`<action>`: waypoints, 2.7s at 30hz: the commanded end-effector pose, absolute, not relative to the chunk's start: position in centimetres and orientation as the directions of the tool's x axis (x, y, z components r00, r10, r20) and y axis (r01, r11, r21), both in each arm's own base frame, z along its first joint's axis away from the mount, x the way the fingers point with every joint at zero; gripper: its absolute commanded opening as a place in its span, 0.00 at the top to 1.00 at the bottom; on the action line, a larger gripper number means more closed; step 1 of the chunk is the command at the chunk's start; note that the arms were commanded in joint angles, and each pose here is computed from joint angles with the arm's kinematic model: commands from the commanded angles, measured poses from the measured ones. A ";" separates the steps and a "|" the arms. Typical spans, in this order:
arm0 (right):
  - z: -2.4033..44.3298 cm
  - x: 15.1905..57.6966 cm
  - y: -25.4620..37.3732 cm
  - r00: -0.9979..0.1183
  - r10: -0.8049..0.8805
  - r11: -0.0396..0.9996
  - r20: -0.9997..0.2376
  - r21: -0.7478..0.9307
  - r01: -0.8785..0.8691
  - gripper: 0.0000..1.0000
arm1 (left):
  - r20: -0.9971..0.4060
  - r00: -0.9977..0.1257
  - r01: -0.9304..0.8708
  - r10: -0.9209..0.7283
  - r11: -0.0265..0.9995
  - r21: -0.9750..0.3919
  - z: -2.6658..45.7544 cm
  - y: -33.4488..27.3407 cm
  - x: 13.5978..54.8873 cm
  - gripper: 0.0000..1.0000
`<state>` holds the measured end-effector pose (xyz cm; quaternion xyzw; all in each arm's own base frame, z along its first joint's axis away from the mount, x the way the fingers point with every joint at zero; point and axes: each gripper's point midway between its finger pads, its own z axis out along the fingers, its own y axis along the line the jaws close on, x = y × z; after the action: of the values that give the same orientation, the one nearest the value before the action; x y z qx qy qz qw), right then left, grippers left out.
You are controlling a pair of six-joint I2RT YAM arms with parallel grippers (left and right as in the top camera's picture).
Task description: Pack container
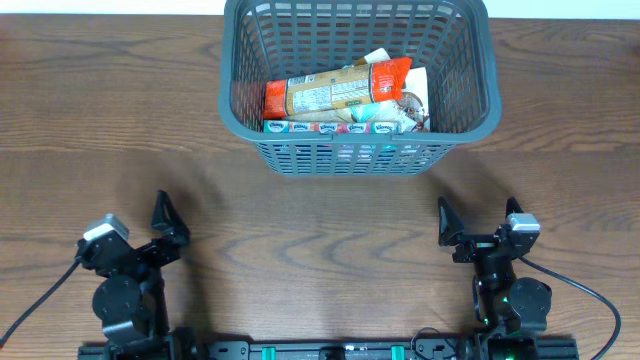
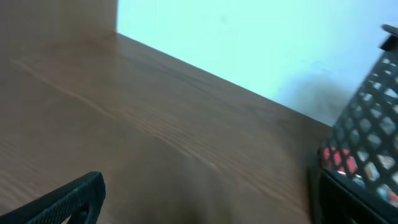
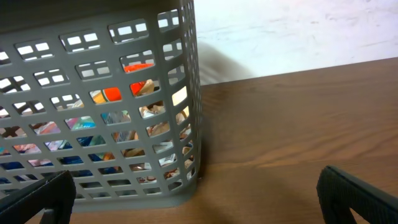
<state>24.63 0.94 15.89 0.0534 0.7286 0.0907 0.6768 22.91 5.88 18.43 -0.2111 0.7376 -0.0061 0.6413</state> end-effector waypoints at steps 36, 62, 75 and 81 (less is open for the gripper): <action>15.8 24.6 0.9 -0.077 0.197 0.979 -0.977 0.201 -0.044 0.01 | -0.946 -0.124 -0.109 -0.300 0.952 -0.287 13.7 1.0 24.4 0.01; 15.8 24.6 0.9 -0.077 0.197 0.979 -0.977 0.201 -0.044 0.01 | -0.946 -0.128 -0.105 -0.299 0.952 -0.287 13.7 0.9 24.4 0.01; 15.8 24.6 0.9 -0.077 0.197 0.979 -0.977 0.201 -0.044 0.01 | -0.946 -0.128 -0.105 -0.299 0.952 -0.287 13.7 0.9 24.4 0.01; 15.8 24.6 0.9 -0.077 0.197 0.979 -0.977 0.201 -0.044 0.01 | -0.946 -0.128 -0.105 -0.299 0.952 -0.287 13.7 0.9 24.4 0.01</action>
<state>24.63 0.94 15.89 0.0534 0.7286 0.0907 0.6768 24.33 0.81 15.58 -0.1307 0.7337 -0.0783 0.6621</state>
